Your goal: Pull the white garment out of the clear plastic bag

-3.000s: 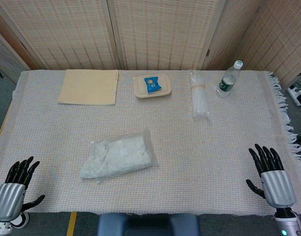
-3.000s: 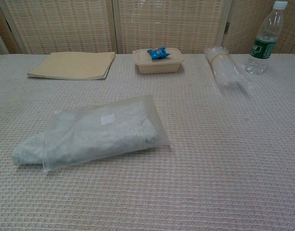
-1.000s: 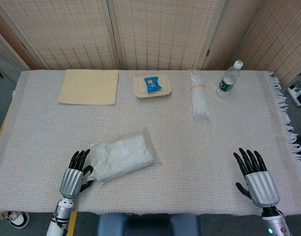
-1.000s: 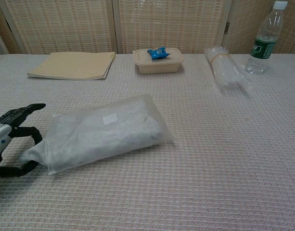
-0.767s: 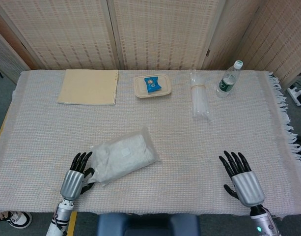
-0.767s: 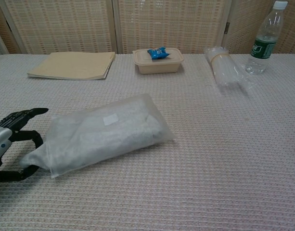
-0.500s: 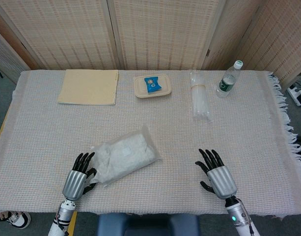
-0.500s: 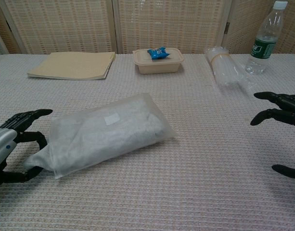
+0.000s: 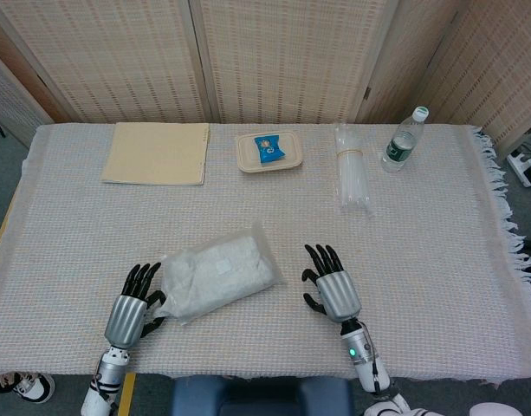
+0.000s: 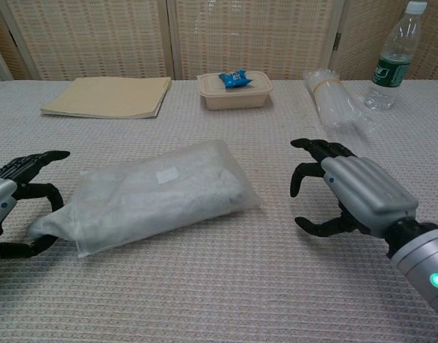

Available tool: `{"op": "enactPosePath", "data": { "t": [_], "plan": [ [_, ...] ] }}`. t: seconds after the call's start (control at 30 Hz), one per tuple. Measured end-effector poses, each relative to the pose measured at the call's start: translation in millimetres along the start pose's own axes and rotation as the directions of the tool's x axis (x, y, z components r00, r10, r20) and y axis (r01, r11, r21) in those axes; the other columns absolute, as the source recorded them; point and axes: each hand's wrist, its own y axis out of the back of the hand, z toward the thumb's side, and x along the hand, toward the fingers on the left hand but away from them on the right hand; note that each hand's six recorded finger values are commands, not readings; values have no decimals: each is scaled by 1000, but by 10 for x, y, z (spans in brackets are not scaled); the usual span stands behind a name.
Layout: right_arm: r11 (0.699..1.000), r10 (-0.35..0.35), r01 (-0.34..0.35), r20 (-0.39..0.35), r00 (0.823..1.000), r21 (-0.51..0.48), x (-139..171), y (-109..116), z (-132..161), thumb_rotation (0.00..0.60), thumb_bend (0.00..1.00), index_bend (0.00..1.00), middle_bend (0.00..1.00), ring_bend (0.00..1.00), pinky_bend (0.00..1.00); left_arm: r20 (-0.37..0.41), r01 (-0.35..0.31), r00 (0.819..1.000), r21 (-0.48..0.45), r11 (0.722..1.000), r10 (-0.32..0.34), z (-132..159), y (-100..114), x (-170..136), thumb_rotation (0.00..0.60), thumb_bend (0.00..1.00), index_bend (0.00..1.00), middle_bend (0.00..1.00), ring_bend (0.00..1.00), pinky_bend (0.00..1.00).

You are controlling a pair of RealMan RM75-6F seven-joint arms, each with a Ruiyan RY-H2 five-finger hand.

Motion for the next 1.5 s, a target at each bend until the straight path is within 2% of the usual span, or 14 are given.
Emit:
{"op": "enactPosePath", "data": {
  "t": [0.2,0.73,1.03,1.17,1.37,1.5],
  "plan": [
    [997,-38,38,-3,999,-65,-129,-64,142,600,249,521,78,0,0,-3,5,1000,0,1000,-5,-17,-3,16,600,528,727,105,0,0],
    [993,-55,55,6,998,-105,-312,-245,326,600,257,567,103,0,0,7,6,1000,3,1000,-6,25,10,33,600,528,727,105,0,0],
    [992,-63,64,10,998,-107,-353,-266,373,600,262,577,111,0,0,4,7,1000,-3,1000,-7,16,20,42,600,524,727,105,0,0],
    [993,-59,60,16,998,-103,-381,-283,367,600,304,587,113,0,0,7,8,1000,-3,1000,-8,20,21,39,600,533,727,105,0,0],
    [993,-52,54,16,999,-107,-426,-298,370,600,435,608,115,0,0,9,7,1000,-5,1000,-6,25,31,46,600,537,726,105,0,0],
    [992,-54,56,17,998,-112,-446,-291,365,600,483,630,126,0,0,7,6,1000,-7,1000,-6,19,37,47,600,538,723,105,0,0]
  ]
}}
